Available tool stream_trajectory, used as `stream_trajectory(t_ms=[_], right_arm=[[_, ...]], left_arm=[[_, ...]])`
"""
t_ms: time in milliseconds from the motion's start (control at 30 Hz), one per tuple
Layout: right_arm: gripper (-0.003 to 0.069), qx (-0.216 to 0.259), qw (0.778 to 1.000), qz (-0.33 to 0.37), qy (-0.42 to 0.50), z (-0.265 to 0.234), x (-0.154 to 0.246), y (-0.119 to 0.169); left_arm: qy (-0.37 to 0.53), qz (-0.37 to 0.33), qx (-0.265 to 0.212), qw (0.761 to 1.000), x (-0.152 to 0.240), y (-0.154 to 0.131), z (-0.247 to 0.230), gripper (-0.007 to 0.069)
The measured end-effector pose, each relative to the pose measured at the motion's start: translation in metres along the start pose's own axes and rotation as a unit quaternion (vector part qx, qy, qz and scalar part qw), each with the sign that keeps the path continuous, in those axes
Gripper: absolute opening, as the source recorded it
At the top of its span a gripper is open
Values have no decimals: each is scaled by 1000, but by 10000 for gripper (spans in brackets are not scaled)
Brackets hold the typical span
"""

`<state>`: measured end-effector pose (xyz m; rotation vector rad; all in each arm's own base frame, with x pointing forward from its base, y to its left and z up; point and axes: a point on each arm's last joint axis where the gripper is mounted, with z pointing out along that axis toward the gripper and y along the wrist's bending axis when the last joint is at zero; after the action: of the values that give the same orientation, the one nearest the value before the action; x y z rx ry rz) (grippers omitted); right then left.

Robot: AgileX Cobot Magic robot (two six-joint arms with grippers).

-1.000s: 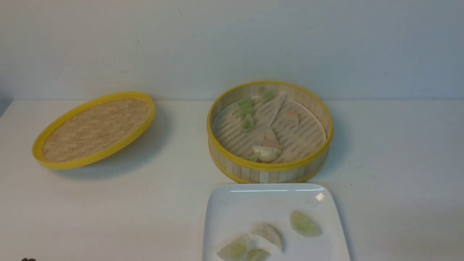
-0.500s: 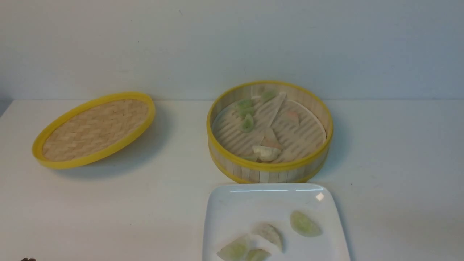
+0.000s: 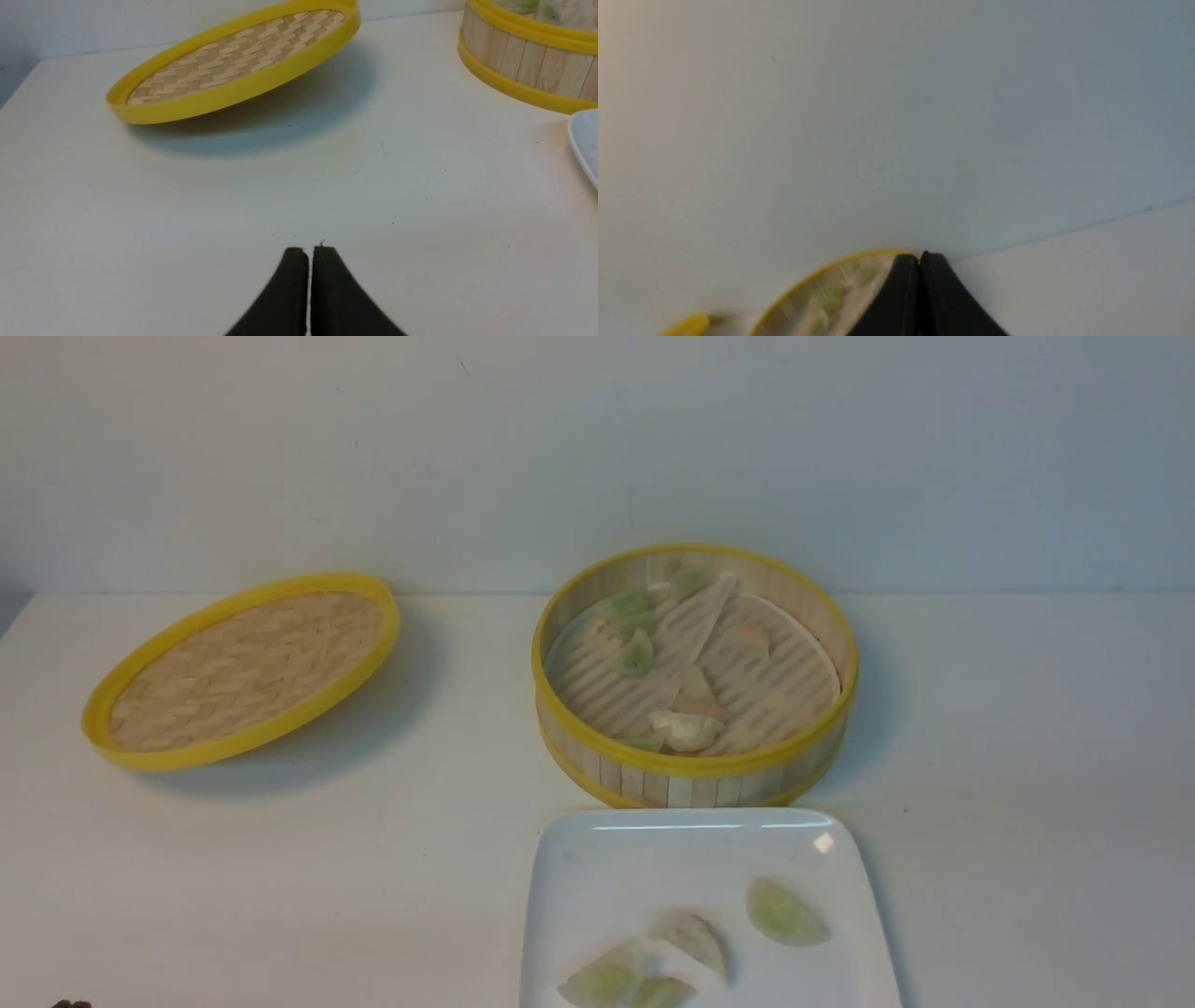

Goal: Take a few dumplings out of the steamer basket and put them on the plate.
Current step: Use the right arm to grab a dumpling from inside the steamer

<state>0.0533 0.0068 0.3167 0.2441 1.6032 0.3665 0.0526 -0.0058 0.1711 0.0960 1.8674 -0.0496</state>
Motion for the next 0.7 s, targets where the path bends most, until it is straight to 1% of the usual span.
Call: stream_trajectory(t_ms=[67, 133, 167, 233, 267, 400, 600, 667, 700], right_arm=[[-15, 10, 998, -30, 49, 8, -14, 6], [-15, 18, 990, -67, 124, 24, -28, 14], [-15, 18, 984, -79, 159, 32, -33, 17], [-15, 12, 971, -95, 218, 48, -41, 23], [-15, 8, 965, -101, 241, 57, -44, 25], [-15, -26, 943, -126, 305, 86, -52, 34], [-15, -88, 918, -123, 367, 128, -61, 47], [-15, -99, 907, -129, 389, 144, -63, 49], [-15, -102, 903, -131, 396, 148, -63, 49]], left_arm=[[-16, -18, 3, 1000, -3, 0, 0, -6], [-51, -86, 14, 995, -9, -2, 0, -6], [-69, -131, 22, 989, -13, -2, -1, -6], [-104, -195, 31, 975, -19, -2, -2, -6], [-114, -215, 34, 969, -21, -2, -2, -6], [-172, -316, 40, 932, -31, 3, -6, -6], [-273, -411, 19, 870, -47, 17, -15, -6], [-295, -412, 36, 861, -66, 17, -25, -6], [-297, -402, 47, 865, -75, 14, -30, -6]])
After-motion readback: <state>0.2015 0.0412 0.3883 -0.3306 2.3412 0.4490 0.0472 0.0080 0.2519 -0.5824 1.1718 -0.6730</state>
